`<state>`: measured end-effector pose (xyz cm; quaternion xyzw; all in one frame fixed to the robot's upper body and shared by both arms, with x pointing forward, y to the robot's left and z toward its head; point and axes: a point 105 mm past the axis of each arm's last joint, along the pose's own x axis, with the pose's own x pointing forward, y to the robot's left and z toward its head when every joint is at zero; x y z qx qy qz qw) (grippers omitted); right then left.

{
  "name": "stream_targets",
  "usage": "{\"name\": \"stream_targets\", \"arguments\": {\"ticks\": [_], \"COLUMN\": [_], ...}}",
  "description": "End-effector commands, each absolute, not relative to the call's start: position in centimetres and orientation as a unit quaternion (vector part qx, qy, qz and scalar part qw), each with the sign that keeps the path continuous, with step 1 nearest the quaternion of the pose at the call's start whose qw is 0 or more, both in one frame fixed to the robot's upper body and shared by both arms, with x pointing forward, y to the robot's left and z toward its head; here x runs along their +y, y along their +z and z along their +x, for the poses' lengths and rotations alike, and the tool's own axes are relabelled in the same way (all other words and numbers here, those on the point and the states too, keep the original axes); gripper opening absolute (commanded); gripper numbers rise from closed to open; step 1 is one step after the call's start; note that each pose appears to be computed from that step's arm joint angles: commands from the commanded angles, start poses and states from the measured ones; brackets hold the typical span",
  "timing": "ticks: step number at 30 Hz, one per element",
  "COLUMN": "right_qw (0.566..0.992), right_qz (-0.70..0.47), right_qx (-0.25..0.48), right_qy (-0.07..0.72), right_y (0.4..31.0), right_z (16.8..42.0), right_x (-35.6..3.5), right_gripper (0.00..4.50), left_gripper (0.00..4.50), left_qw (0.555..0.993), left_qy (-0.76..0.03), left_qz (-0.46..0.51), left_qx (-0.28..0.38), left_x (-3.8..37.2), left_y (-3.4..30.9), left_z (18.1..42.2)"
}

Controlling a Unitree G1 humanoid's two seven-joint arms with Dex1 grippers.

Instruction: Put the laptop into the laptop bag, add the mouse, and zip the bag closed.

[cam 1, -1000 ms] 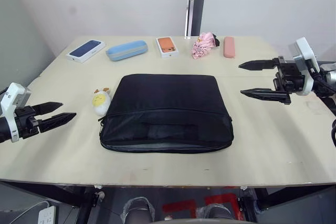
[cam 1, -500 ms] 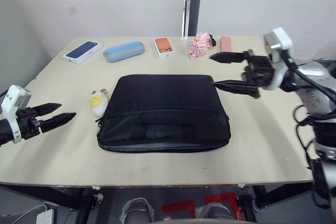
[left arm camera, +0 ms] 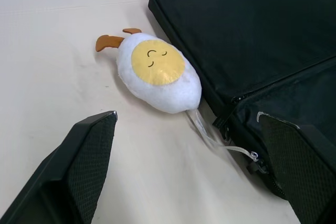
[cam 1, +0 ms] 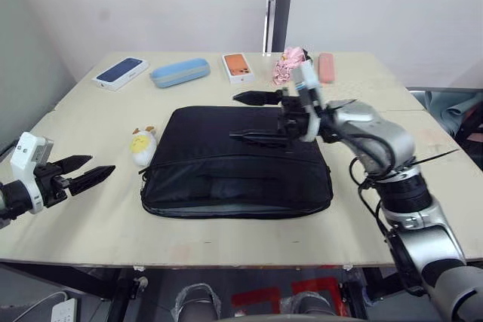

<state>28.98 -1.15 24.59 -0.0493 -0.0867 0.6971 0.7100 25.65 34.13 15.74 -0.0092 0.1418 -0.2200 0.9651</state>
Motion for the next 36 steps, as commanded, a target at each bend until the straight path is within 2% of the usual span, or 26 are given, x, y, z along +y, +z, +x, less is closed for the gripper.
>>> {"name": "stream_targets", "arguments": {"ticks": [1,11,13,19,28,36], "right_qw": [0.701,0.685,0.685,0.694,0.698,0.701], "right_qz": [-0.058,-0.111,-0.112,-0.098,-0.186,-0.203], "right_qx": [-0.098,-0.066,-0.059,-0.035,0.045,0.056], "right_qy": [0.704,0.717,0.718,0.712,0.690,0.681], "right_y": [23.9,16.6,15.6,13.0,6.3,5.4], "right_z": [28.8,29.6,29.9,30.8,31.4,31.7], "right_x": [0.1,2.0,2.3,3.3,2.4,1.4], "right_gripper": [3.96,0.40,0.03,0.03,0.03,0.03], "left_gripper": [4.50,4.50,4.50,4.50,4.50,4.50], "left_qw": [0.970,0.969,0.969,0.969,0.968,0.970], "left_qy": [-0.216,-0.221,-0.220,-0.220,-0.220,-0.201], "left_qz": [0.001,-0.001,-0.001,0.002,-0.002,-0.061], "left_qx": [0.113,0.110,0.110,0.110,0.120,0.121], "left_x": [34.1,33.5,33.6,33.6,33.5,33.4], "left_y": [17.3,17.3,17.3,17.4,17.2,16.9], "left_z": [25.9,26.3,26.3,26.3,26.0,28.4]}}
